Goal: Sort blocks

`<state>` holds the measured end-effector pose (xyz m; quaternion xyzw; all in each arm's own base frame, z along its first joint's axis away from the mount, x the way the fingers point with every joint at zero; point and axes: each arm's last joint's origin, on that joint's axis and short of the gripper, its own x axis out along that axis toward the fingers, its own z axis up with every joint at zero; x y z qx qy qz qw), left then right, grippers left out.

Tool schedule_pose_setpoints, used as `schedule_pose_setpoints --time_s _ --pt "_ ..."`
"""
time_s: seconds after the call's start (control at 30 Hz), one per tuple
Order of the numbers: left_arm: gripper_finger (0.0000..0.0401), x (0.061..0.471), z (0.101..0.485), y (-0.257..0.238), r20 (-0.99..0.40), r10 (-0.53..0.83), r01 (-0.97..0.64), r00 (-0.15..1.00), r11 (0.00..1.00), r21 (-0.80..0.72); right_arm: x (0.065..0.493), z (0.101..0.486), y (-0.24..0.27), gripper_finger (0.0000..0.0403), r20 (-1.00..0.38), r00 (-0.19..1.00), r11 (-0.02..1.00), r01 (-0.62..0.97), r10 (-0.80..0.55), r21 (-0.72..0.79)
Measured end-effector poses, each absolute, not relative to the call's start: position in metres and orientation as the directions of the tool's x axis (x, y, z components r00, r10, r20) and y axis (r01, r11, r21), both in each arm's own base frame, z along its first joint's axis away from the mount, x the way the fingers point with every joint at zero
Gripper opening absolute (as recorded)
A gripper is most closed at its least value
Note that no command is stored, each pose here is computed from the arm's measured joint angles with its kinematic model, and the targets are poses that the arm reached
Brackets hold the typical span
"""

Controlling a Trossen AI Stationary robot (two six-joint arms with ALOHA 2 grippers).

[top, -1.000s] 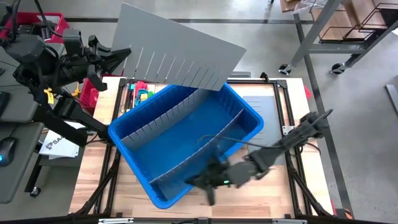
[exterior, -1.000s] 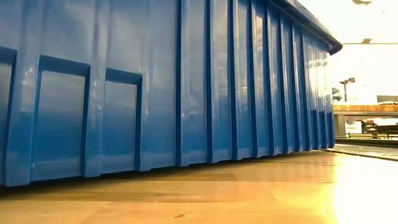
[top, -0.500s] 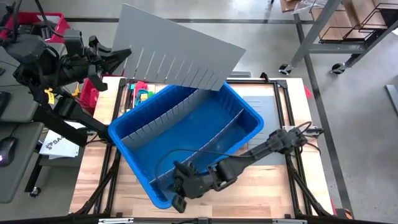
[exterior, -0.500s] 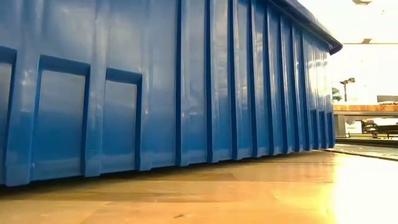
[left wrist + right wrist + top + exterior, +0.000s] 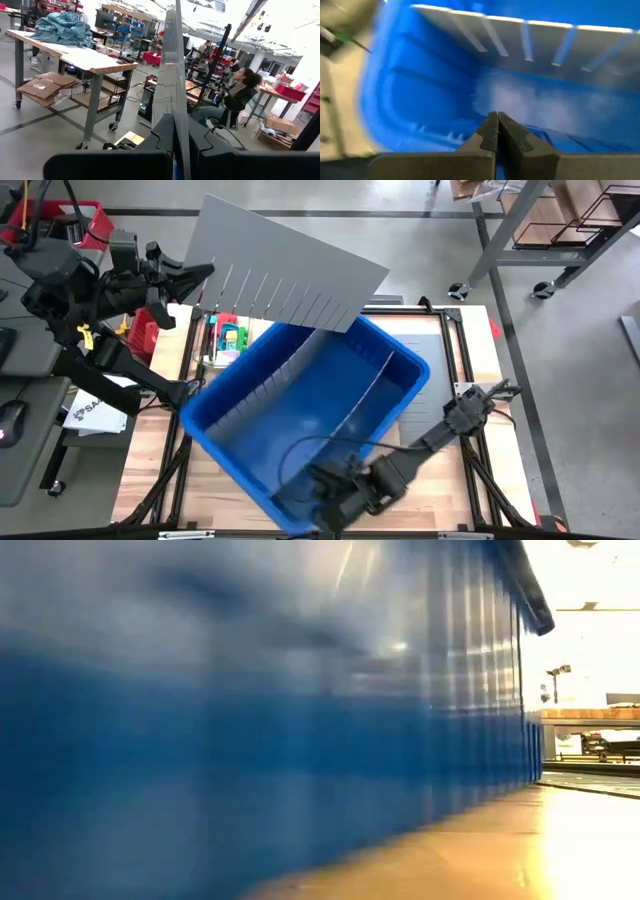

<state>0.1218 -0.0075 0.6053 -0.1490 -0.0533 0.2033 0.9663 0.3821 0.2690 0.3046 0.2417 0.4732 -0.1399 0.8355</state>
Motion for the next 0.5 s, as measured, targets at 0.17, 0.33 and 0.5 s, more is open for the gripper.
schedule_pose_setpoints --time_s 0.17,0.33,0.5 --pt "0.0001 0.124 0.605 -0.008 0.043 0.411 -0.379 0.911 0.872 -0.311 0.351 0.3 0.271 0.0 -0.916 0.372 0.8 0.59 -0.153 0.106" --pt "0.0001 0.126 0.605 -0.008 0.04 0.428 -0.396 0.903 0.865 -0.307 0.325 0.343 0.266 0.0 -0.809 0.535 0.753 0.631 -0.245 0.189" --pt "0.0001 0.127 0.604 -0.008 0.036 0.43 -0.401 0.902 0.865 -0.301 0.294 0.388 0.276 0.0 -0.652 0.731 0.803 0.506 -0.204 0.315"
